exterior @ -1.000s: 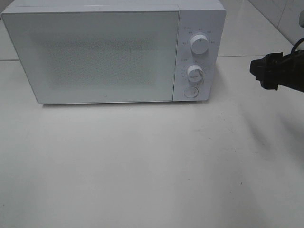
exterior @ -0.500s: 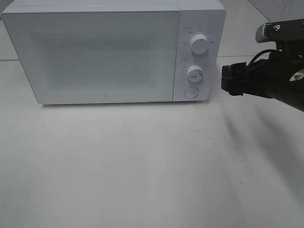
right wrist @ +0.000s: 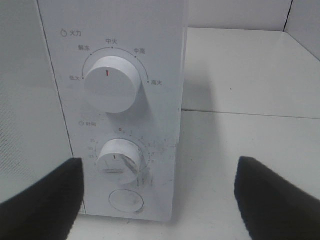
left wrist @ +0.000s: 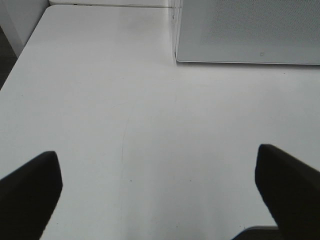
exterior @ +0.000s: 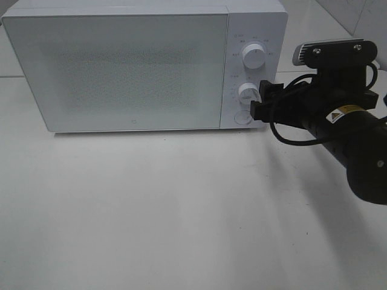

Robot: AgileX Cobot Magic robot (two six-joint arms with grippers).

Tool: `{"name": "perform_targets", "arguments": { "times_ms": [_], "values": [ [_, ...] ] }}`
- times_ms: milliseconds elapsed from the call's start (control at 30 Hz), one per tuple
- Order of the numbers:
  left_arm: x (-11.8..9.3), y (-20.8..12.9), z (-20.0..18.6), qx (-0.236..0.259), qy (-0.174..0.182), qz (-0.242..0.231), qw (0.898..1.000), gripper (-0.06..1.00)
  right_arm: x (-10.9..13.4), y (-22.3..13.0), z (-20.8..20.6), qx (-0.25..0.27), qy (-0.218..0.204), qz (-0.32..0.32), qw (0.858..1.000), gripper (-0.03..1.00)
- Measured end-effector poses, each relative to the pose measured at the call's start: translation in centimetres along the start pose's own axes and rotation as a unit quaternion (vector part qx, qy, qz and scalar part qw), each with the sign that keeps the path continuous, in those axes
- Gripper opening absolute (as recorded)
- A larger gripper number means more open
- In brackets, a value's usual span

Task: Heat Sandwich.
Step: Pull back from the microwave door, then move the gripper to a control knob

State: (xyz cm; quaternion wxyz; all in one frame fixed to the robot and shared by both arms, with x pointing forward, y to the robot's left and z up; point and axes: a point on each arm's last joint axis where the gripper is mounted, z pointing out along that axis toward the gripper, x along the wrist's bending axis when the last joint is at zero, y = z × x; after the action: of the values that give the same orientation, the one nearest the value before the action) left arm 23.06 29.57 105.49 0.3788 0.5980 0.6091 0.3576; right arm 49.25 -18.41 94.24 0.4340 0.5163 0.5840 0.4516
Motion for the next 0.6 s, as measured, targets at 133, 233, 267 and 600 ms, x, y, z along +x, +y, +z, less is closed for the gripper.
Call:
{"name": "perform_targets", "arguments": {
  "times_ms": [133, 233, 267, 600],
  "values": [
    [0.0, 0.0, 0.0, 0.000, 0.000, 0.000, 1.000, 0.97, 0.6, -0.6, 0.1, -0.009, -0.008, -0.004, 1.000, 0.76],
    [0.0, 0.0, 0.0, 0.000, 0.000, 0.000, 1.000, 0.97, 1.0, -1.1, 0.2, -0.016, -0.015, -0.008, 1.000, 0.76],
    [0.0, 0.0, 0.0, 0.000, 0.000, 0.000, 1.000, 0.97, 1.0, -1.1, 0.2, -0.016, -0.015, -0.008, 1.000, 0.76],
    [0.0, 0.0, 0.0, 0.000, 0.000, 0.000, 1.000, 0.97, 2.1, -2.3, 1.7, -0.014, -0.016, 0.018, 1.000, 0.76]
  ]
}}
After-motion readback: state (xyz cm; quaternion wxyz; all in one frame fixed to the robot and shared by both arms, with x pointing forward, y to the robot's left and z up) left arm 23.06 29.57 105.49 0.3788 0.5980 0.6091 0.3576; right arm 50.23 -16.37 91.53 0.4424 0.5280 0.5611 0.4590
